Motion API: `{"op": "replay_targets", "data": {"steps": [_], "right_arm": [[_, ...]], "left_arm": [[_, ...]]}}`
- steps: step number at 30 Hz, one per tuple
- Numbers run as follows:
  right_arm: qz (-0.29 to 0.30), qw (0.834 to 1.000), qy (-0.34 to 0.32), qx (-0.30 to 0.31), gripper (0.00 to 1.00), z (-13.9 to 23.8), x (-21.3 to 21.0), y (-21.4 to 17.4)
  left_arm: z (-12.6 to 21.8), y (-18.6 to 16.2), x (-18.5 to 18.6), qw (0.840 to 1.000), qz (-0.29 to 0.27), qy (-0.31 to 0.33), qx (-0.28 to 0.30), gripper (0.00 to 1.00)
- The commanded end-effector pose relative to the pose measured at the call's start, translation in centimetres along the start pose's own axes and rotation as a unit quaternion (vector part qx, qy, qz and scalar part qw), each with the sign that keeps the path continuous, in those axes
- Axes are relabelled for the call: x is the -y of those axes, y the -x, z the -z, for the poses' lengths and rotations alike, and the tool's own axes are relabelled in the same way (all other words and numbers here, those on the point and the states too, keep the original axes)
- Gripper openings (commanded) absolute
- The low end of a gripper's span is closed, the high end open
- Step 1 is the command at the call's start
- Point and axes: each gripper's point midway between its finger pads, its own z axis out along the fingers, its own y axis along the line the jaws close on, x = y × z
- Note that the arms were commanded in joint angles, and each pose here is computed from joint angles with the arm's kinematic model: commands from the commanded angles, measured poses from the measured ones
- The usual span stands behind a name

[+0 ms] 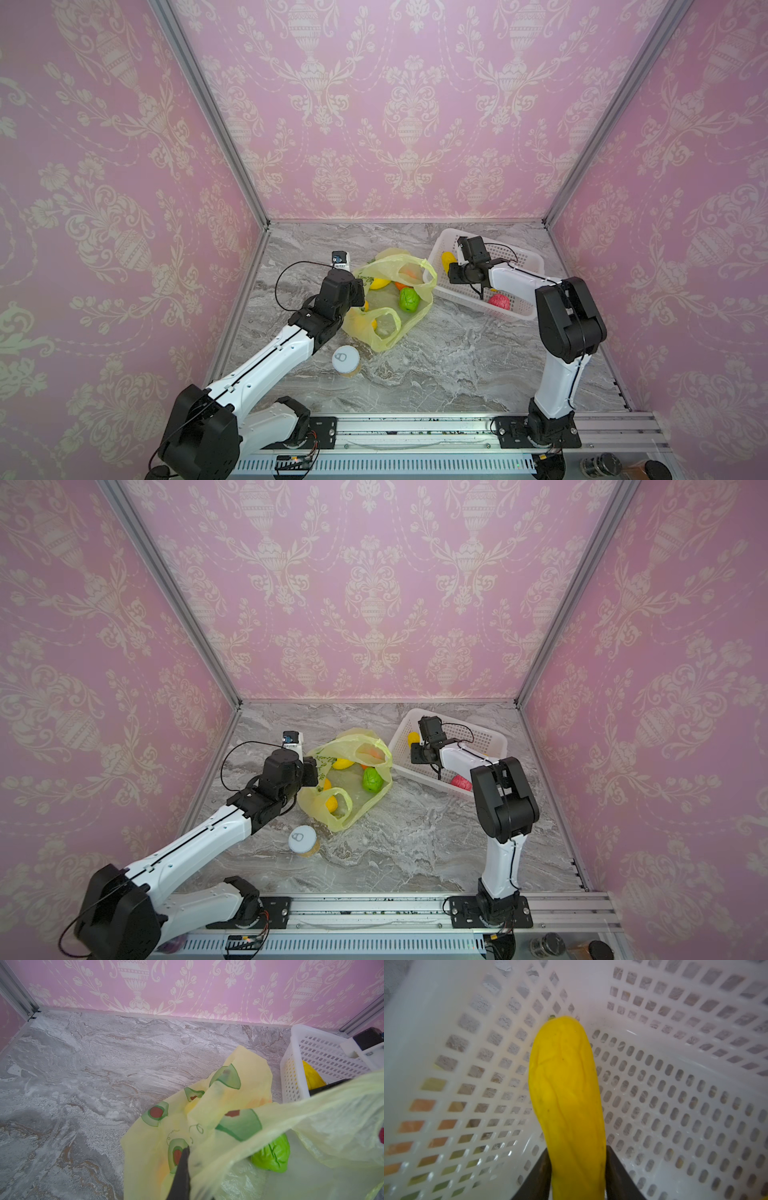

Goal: Untie the knot of the plastic bag and take out the fruit
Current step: 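Lower the yellow fruit into the basket and open the right gripper, then move the right gripper back over the bag mouth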

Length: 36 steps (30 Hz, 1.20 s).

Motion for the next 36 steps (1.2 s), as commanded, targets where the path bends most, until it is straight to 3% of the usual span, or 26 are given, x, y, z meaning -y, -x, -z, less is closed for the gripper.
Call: {"op": "replay_targets", "data": {"steps": [1, 7, 16, 24, 28, 36], "right_arm": [[-0.009, 1.000, 0.006, 0.011, 0.64, 1.2, -0.2, 0.8], [-0.012, 0.999, 0.011, 0.049, 0.72, 4.9, 0.0, 0.6], [0.016, 0.978, 0.085, 0.190, 0.78, 15.4, -1.7, 1.0], [0.065, 0.934, 0.188, 0.297, 0.81, 23.7, -5.3, -0.2], [0.143, 0.907, 0.232, 0.320, 0.81, 26.4, -8.9, -2.2], [0.298, 0.858, 0.303, 0.288, 0.76, 27.7, -16.3, -7.1]], "left_arm": [[-0.1, 0.1, -0.7, 1.000, 0.004, 0.019, -0.003, 0.00], [-0.1, 0.1, -0.7, 1.000, 0.003, 0.016, -0.003, 0.00], [-0.1, 0.1, -0.7, 1.000, 0.004, 0.016, -0.003, 0.00], [-0.1, 0.0, -0.6, 1.000, 0.005, 0.015, -0.003, 0.00], [-0.1, 0.0, -0.6, 1.000, 0.005, 0.013, -0.003, 0.00], [0.1, 0.1, -0.8, 1.000, 0.006, 0.018, 0.001, 0.00]]}}
